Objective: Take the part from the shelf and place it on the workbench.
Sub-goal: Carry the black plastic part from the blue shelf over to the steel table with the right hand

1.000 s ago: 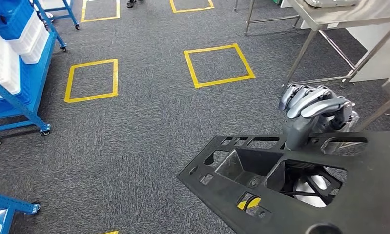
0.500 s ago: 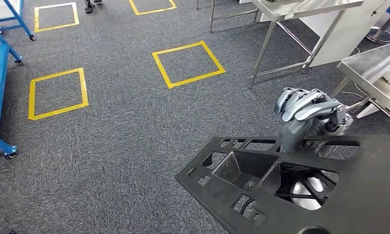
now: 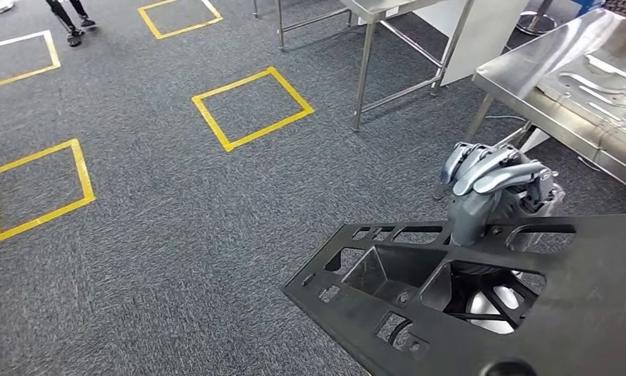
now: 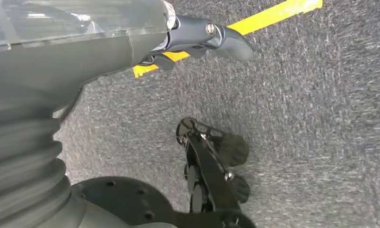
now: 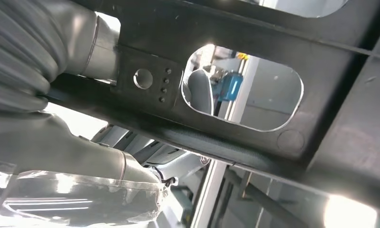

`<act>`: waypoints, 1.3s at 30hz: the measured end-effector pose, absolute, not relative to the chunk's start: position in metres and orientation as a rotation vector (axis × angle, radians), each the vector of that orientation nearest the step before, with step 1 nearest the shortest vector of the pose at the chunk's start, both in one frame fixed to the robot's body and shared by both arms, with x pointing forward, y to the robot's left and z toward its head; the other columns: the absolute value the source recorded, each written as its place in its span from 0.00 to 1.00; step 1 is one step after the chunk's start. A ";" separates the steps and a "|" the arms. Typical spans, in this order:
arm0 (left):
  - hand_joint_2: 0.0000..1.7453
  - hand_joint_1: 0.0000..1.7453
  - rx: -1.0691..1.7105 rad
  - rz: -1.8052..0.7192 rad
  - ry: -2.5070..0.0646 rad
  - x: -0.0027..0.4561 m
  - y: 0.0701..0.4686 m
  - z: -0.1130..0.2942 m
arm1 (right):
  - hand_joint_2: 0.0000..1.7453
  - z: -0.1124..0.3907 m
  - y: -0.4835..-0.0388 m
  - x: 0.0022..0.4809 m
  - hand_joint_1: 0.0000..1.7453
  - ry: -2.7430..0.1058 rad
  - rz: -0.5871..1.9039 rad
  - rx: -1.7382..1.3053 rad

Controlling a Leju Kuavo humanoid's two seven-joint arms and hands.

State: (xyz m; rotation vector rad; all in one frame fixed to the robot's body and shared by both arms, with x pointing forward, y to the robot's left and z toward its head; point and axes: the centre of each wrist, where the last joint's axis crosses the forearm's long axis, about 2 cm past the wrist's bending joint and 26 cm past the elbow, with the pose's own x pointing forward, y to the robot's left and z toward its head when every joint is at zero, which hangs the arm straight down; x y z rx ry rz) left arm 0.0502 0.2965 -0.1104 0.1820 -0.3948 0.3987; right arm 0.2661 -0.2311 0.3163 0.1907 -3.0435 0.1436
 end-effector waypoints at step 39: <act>1.00 0.00 0.357 0.516 -0.397 0.044 0.340 -0.109 | 1.00 0.311 -0.234 0.262 1.00 -3.027 0.122 0.174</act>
